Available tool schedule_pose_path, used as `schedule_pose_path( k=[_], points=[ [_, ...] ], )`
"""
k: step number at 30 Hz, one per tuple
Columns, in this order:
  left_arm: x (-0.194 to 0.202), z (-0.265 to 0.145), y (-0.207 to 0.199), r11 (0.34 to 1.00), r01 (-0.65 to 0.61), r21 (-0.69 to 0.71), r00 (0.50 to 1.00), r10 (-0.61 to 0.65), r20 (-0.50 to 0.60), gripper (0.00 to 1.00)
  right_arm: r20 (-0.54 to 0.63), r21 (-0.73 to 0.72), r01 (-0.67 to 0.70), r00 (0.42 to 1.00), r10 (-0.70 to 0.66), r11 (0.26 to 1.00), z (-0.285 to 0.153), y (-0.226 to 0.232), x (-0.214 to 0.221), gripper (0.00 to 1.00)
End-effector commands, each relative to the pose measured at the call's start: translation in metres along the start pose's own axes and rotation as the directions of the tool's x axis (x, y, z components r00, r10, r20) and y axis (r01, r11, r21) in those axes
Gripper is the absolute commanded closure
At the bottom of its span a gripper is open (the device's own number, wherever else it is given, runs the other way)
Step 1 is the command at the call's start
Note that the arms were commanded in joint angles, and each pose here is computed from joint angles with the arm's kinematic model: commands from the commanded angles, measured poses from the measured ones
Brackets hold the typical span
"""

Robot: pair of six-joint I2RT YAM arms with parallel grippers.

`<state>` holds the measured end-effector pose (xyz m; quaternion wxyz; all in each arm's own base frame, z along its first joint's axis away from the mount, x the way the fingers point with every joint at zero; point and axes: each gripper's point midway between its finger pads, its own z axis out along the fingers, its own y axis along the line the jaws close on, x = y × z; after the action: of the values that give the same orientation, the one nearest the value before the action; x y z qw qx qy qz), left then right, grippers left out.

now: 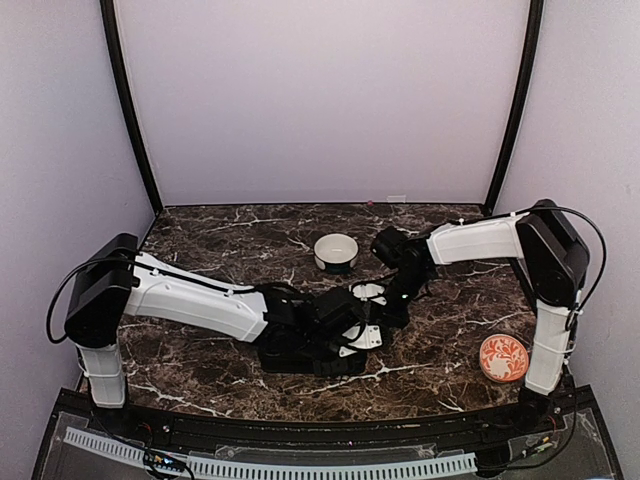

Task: Sort the hair-cutting tools

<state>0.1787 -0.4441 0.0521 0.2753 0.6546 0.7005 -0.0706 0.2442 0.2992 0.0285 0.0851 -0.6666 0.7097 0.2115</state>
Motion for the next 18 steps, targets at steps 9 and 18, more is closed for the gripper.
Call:
schedule_pose_path(
  k=[9, 18],
  points=[
    [0.021, 0.021, 0.009, 0.997, -0.035, -0.069, 0.994, 0.027, -0.106, 0.68, -0.02, 0.0, -0.01, 1.0, 0.01, 1.0, -0.007, 0.005, 0.007, 1.0],
    [0.033, 0.025, 0.029, 0.987, 0.007, -0.163, 0.991, -0.029, -0.129, 0.79, 0.002, -0.058, -0.016, 1.0, 0.016, 0.998, -0.019, 0.036, 0.017, 1.0]
  ],
)
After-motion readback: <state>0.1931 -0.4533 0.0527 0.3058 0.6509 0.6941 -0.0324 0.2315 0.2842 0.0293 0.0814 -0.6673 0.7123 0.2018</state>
